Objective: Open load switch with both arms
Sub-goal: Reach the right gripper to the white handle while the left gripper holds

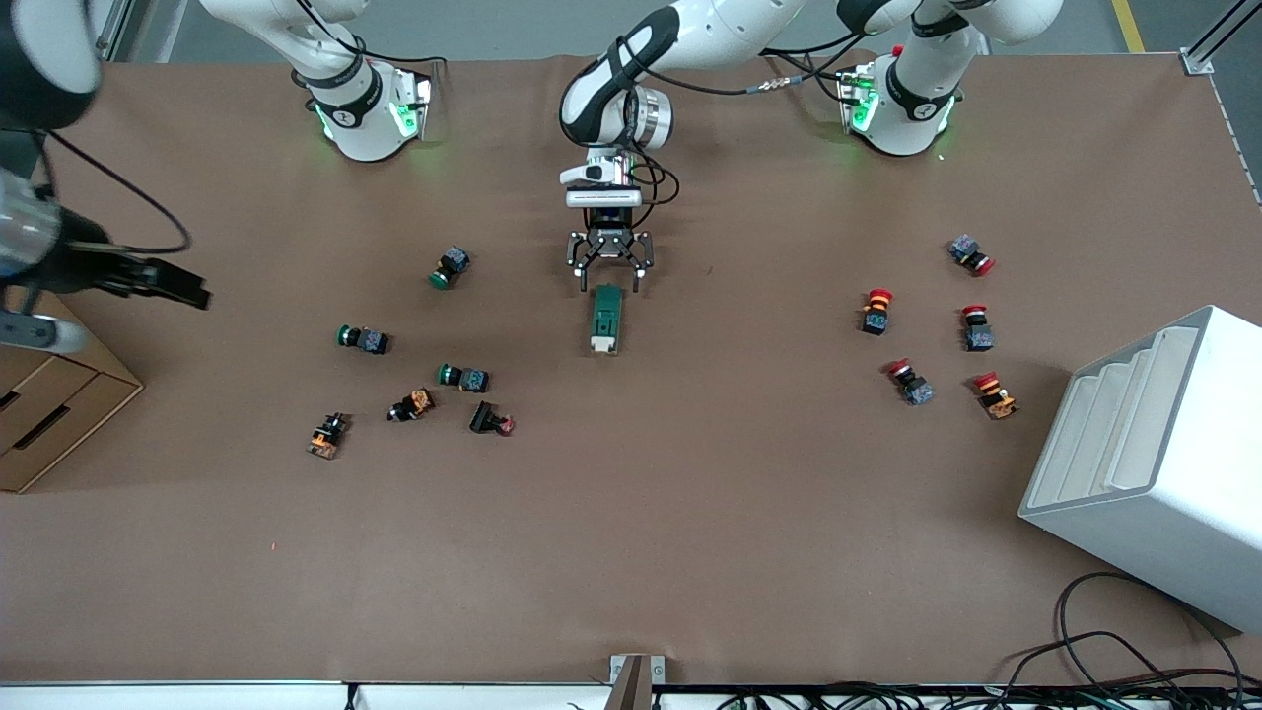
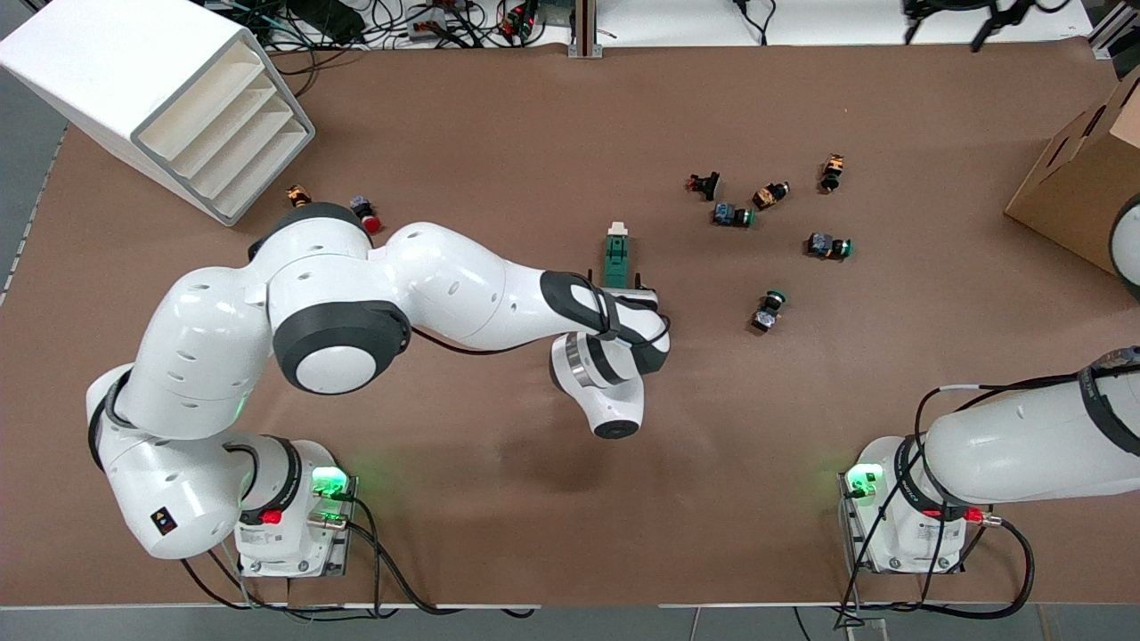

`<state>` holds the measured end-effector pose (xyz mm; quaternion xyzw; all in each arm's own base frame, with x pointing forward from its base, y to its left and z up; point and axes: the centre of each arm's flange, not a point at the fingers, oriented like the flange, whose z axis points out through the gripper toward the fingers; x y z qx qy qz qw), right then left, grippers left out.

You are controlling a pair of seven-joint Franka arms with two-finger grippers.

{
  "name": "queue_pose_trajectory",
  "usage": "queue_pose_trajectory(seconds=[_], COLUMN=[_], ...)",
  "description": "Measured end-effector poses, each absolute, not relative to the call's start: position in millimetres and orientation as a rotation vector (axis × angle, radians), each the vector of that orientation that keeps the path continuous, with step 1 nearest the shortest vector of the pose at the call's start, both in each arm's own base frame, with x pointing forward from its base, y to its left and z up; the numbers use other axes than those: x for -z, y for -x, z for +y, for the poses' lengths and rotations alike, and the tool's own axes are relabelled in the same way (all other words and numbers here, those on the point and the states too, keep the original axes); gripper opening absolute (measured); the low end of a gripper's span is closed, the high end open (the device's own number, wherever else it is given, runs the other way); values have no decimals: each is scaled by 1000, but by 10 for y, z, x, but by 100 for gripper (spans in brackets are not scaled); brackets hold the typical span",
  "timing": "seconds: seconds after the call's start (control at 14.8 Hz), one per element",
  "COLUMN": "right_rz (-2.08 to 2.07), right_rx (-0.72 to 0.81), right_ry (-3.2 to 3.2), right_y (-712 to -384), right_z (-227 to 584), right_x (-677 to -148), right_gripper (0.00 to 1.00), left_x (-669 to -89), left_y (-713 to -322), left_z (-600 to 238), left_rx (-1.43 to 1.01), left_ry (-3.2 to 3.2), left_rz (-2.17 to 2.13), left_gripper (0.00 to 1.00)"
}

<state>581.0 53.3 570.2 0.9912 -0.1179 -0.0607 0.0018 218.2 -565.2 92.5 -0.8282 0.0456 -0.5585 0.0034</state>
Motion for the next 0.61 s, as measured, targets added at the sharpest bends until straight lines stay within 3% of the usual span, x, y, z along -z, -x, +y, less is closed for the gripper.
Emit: queue_pose_trajectory(seconds=[0.61], right_rz=[-1091], right_rx=[177], right_ry=[-2906], right_y=[-5924], right_z=[2813], right_x=[-4335], right_gripper=[100], left_x=[-704], left_y=[-2039], left_z=[-5568], left_rx=[1797], left_ry=[2600], left_rz=[55], left_gripper=[99])
